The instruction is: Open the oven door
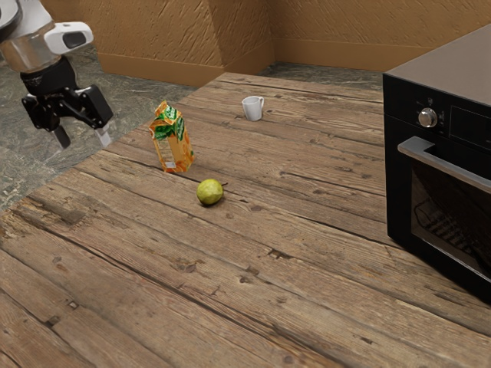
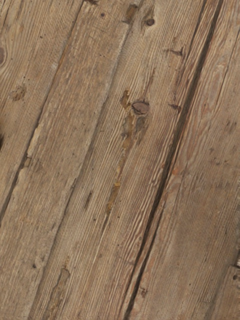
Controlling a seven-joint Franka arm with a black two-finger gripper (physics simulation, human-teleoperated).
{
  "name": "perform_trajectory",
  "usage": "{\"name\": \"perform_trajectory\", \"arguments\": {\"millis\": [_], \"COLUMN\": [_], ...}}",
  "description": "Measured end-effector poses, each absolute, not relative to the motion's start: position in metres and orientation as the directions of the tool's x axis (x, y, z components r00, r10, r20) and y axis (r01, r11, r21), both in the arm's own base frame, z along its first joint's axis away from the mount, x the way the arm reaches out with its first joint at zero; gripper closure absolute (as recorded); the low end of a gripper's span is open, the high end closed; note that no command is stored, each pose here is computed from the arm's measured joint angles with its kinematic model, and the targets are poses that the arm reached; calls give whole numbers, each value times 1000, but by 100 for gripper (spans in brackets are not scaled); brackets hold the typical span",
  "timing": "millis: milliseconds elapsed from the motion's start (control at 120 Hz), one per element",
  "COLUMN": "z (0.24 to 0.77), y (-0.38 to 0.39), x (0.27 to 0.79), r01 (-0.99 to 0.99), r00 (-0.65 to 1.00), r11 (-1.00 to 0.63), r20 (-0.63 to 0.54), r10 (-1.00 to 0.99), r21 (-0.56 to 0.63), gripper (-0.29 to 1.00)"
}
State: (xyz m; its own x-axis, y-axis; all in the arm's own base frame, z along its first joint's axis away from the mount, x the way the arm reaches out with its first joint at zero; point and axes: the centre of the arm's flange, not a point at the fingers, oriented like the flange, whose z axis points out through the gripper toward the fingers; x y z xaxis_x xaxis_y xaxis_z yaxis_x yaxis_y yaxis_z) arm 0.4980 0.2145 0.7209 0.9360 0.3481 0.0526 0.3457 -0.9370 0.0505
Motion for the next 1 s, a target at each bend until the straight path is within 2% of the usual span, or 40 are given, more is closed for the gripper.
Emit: {"name": "perform_trajectory", "arguments": {"millis": [167,217,242,267,300,333,375,450,508,558,625,700,833,1000], "z": [725,797,844,872,885,882,862,839,826,814,803,791,753,733], "y": [242,222,203,156,37,-68,-161,-281,-336,-324,-243,-193,-217,-263], "x": [485,448,415,409,430,441,457,450,439,466,523,542,528,521], "r01": [391,371,353,273,25,-201,-405,-631,-716,-724,-683,-693,-810,-919], "r00": [917,905,890,898,913,866,766,531,379,361,457,492,368,94], "r11": [-919,-928,-936,-959,-981,-938,-843,-639,-505,-480,-544,-552,-406,-166], "r20": [59,205,308,377,405,398,372,355,339,321,295,256,173,210], "r10": [393,372,335,226,-56,-304,-524,-769,-861,-876,-839,-832,-914,-973], "r21": [53,45,-3,-76,-192,-281,-354,-440,-482,-495,-488,-464,-423,-357], "gripper": [2,2,2,1,1,2,2,2,2,3,2,2,2,2]}}
